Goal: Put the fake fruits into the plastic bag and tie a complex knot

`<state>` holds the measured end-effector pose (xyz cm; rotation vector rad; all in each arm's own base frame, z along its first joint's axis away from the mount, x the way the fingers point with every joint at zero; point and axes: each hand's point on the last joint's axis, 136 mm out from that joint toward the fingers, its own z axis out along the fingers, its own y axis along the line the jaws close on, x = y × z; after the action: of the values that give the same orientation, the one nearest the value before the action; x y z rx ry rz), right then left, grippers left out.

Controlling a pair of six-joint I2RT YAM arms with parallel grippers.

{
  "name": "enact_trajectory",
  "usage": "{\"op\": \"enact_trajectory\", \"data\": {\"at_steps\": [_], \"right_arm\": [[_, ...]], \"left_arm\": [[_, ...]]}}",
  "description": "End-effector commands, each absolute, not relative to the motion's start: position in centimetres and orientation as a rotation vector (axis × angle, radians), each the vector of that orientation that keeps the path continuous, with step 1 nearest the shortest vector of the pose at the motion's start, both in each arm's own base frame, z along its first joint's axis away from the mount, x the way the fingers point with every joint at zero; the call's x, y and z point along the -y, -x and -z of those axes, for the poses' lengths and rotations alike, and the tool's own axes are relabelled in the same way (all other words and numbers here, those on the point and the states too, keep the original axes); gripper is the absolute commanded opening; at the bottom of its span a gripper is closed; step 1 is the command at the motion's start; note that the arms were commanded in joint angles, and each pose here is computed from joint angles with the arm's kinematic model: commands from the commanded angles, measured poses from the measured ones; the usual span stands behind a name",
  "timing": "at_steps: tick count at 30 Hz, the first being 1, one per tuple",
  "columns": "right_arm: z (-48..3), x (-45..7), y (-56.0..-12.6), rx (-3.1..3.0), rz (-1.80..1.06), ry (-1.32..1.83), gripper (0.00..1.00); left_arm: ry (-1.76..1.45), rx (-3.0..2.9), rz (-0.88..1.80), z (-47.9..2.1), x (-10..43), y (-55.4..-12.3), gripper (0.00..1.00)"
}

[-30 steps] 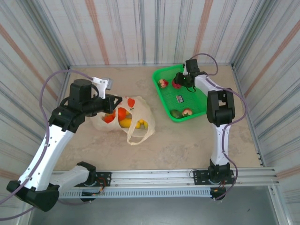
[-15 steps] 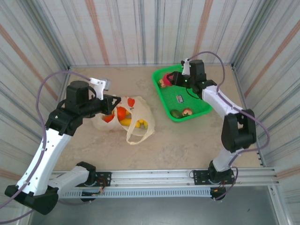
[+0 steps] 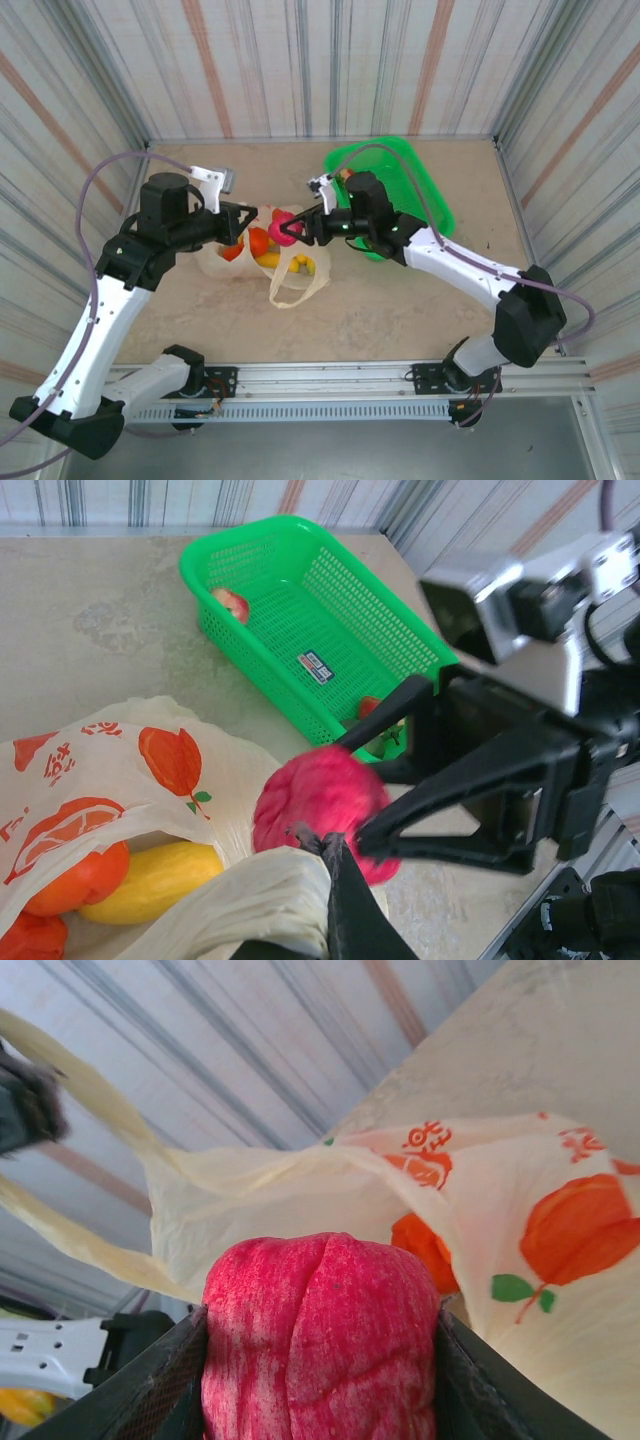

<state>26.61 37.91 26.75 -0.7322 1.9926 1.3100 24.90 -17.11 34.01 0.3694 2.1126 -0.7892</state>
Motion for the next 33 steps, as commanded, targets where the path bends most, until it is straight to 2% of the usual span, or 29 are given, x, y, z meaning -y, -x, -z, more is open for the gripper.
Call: {"op": "enact_trajectory", "data": {"at_steps": [1,7,12,13,16,22,24,29,33], "right_arm": [[-24.9,-39.8,-26.4,-2.019,-1.347,0.762,0.54],[-22.2,-43.7,-26.7,-2.074,-1.324,0.787,0.54],[-18.9,-45.5,-29.3,-2.181,-1.093,0.715,0.54],[-18.5,-45.9,-29.7,-2.194,-1.054,0.710,0.56],[-18.3,-46.2,-30.0,-2.199,-0.965,0.709,0.73],[-20.4,-44.9,-29.4,-2.143,-0.975,0.721,0.82],[-21.7,-44.1,-28.8,-2.110,-1.018,0.731,0.78],[-24.9,-41.4,-27.0,-2.031,-1.114,0.769,0.60],[-27.5,-38.7,-25.4,-1.961,-1.152,0.798,0.57]], "left_arm": [[-0.368,-2.071,0.802,-35.1,17.0,-24.4,0.00],[-0.367,-2.069,0.808,-35.1,17.0,-24.1,0.00],[-0.368,-2.058,0.810,-35.5,17.0,-24.2,0.00],[-0.368,-2.056,0.808,-35.6,17.0,-24.2,0.00],[-0.370,-2.052,0.790,-35.9,16.7,-24.2,0.00],[-0.363,-2.053,0.781,-35.7,16.6,-24.2,0.00],[-0.360,-2.056,0.776,-35.6,16.5,-24.2,0.00],[-0.351,-2.055,0.760,-35.5,16.2,-24.3,0.00],[-0.349,-2.057,0.760,-35.3,16.2,-24.3,0.00]]}}
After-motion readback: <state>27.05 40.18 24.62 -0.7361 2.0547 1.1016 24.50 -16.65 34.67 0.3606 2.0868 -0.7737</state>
